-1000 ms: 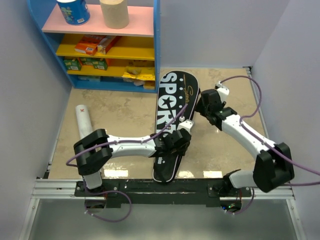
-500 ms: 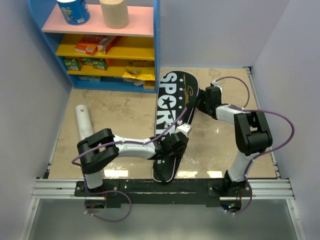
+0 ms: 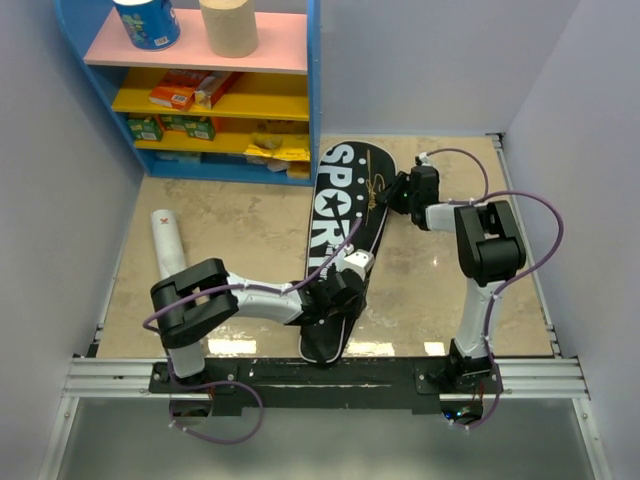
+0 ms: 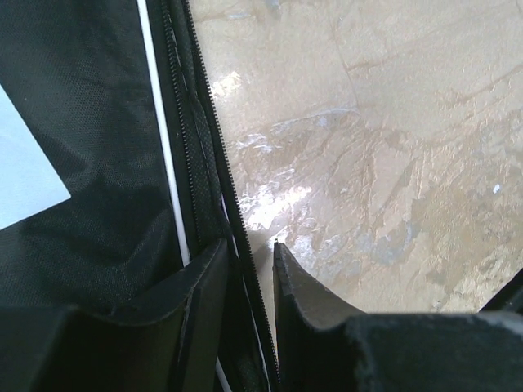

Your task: Pack up the badminton gear

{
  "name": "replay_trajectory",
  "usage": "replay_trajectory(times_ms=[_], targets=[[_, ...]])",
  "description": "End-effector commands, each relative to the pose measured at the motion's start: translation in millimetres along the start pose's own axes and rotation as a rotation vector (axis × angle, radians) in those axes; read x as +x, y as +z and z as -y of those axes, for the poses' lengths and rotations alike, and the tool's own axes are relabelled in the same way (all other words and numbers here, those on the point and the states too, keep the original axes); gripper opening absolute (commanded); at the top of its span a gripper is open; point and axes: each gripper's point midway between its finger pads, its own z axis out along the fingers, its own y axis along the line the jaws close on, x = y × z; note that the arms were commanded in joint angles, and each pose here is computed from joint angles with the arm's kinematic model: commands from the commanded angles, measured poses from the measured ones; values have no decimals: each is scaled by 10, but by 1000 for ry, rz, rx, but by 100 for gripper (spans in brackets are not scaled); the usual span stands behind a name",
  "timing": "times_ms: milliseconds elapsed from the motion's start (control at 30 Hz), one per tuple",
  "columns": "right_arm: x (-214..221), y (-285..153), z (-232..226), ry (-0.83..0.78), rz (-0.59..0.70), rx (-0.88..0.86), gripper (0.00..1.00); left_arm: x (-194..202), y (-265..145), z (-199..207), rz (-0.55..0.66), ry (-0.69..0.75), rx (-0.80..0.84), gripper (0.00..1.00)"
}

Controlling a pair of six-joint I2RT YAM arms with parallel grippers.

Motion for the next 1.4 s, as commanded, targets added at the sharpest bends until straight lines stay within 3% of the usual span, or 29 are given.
replay_trajectory(times_ms=[0, 33, 67, 367, 500, 800, 1000, 1133, 1367], targets=[[362, 106, 158, 49, -109, 19, 20, 337, -87, -290, -83, -11, -65, 34], [361, 98, 164, 53, -106, 18, 3, 390, -113, -347, -91, -13, -76, 34], [306, 48, 133, 57, -88, 22, 0, 417, -134, -378, -95, -14, -83, 34], [258, -808, 363, 141, 42, 184, 0, 412, -335, -829, -86, -124, -145, 34], [591, -1259, 727, 231, 60, 311, 0, 297, -318, -1103, -78, -176, -189, 35], [1038, -1907, 889, 388, 77, 313, 0, -112, -175, -1547, -32, -246, -265, 35], [1064, -1882, 860, 380, 57, 297, 0, -536, -164, -1788, 25, -251, -306, 34], [1092, -1694, 767, 293, -49, 283, 0, -723, -329, -1859, 65, -254, -330, 34], [1297, -1469, 530, 180, -189, 240, 0, -721, -686, -1791, 123, -285, -292, 34]])
